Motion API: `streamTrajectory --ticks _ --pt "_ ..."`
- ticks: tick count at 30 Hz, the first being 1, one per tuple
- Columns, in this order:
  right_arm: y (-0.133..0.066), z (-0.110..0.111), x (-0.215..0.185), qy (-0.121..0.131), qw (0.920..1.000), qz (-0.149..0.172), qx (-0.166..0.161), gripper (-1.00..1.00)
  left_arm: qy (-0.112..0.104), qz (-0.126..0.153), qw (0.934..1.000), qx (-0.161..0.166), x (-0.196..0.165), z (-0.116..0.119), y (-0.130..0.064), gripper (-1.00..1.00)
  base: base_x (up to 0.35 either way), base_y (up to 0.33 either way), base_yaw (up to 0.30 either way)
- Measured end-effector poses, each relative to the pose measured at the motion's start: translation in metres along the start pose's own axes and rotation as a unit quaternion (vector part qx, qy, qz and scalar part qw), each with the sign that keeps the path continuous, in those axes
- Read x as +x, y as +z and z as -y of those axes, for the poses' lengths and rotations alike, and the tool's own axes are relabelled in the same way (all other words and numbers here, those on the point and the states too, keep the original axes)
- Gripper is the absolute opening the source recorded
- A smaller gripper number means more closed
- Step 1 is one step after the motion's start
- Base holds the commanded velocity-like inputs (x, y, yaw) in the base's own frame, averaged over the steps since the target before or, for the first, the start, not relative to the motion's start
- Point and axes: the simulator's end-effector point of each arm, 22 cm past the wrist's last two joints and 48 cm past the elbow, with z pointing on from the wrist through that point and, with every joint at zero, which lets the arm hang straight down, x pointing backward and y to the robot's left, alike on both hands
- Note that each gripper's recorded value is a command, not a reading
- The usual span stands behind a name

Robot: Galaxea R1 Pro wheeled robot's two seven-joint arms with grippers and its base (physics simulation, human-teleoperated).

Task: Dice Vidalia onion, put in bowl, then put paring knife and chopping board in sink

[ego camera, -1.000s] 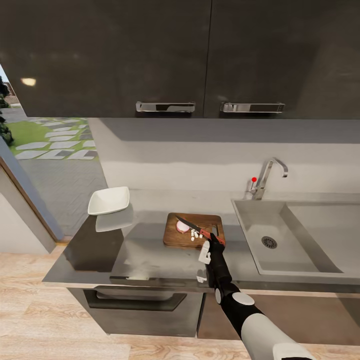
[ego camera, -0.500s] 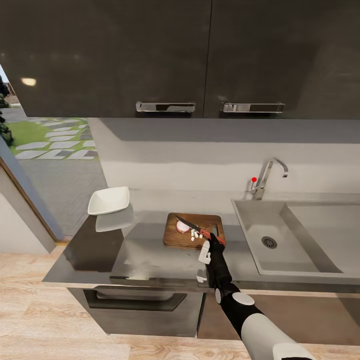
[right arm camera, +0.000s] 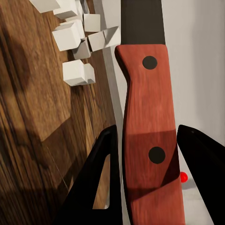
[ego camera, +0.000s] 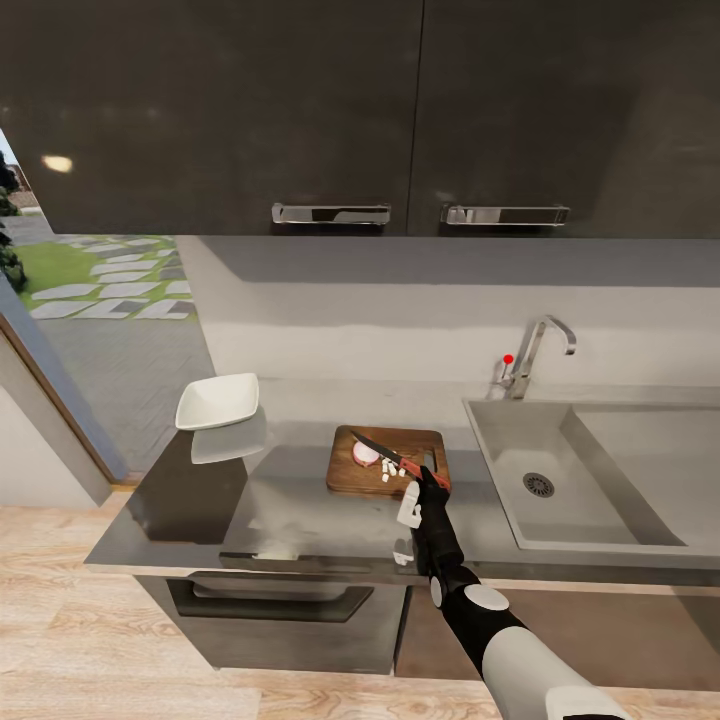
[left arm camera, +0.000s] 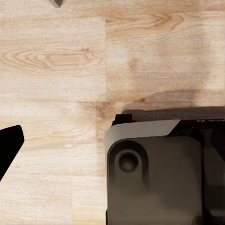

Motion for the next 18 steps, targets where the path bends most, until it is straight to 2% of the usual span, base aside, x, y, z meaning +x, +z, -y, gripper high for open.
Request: streamTrajectory --ticks 3,8,18 --pt "0.0 0.0001 0.0004 0.0 1.0 -0.001 0.0 -1.0 0.0 0.0 1.0 0.0 0.0 0.0 0.0 1.0 0.0 0.046 0.0" --pt "0.0004 0.0005 0.0031 0.0 1.0 -0.005 0.001 -1.0 0.0 -0.001 1.0 0.0 0.0004 -0.0001 0.0001 1.0 0.0 0.204 0.0" --pt "0.0004 0.0005 0.0028 0.0 1.0 -0.005 0.001 -1.0 0.0 -0.001 1.0 0.0 0.0004 0.0 0.0001 1.0 0.0 0.013 0.0"
